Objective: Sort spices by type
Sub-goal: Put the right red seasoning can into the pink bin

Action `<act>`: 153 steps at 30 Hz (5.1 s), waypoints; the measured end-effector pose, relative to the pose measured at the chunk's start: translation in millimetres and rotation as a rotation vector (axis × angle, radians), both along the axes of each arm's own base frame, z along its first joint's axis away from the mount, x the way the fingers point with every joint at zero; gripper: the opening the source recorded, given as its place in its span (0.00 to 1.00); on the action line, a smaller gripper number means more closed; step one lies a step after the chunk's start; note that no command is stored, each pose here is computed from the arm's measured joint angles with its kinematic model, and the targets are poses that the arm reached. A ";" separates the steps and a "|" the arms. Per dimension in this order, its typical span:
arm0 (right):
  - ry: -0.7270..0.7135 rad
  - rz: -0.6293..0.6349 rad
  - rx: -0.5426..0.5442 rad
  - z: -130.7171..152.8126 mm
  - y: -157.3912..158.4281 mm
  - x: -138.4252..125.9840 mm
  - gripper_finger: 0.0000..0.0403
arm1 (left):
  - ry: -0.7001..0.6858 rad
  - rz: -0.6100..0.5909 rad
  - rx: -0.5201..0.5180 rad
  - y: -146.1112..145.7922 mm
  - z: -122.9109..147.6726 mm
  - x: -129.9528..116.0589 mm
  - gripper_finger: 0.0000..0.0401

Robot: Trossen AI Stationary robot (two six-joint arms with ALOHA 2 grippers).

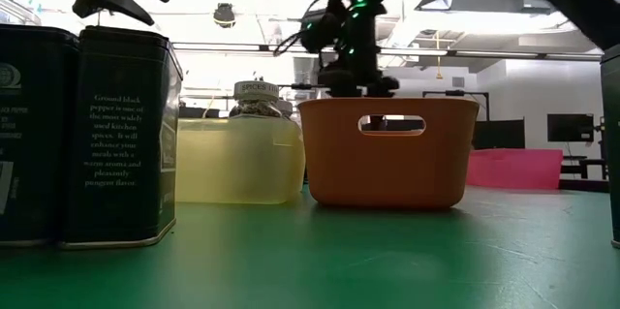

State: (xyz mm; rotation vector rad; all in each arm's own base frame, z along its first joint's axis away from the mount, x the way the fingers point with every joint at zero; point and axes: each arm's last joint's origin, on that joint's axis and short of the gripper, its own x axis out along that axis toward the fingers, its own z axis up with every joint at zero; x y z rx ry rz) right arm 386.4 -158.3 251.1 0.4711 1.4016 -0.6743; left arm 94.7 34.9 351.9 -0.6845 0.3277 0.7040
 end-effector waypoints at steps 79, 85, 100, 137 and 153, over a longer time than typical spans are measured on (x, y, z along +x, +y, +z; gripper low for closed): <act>-0.210 0.493 0.017 87.1 92.3 5.0 0.58 | 0.053 0.024 0.068 2.5 -1.0 2.7 0.53; -0.189 0.676 0.044 85.1 164.6 9.1 0.58 | -0.004 0.155 0.045 6.8 0.7 8.6 0.53; -0.232 0.357 0.041 80.6 220.6 7.9 0.58 | -0.138 -0.110 -0.023 -10.1 9.4 23.0 0.53; -0.069 -0.249 -0.165 131.0 -64.6 -129.1 0.58 | -0.064 -0.140 0.116 -23.7 7.7 27.3 0.53; 0.120 -0.136 -0.063 87.2 -88.4 -207.8 0.58 | -0.021 -0.110 0.118 -23.0 3.9 26.0 0.53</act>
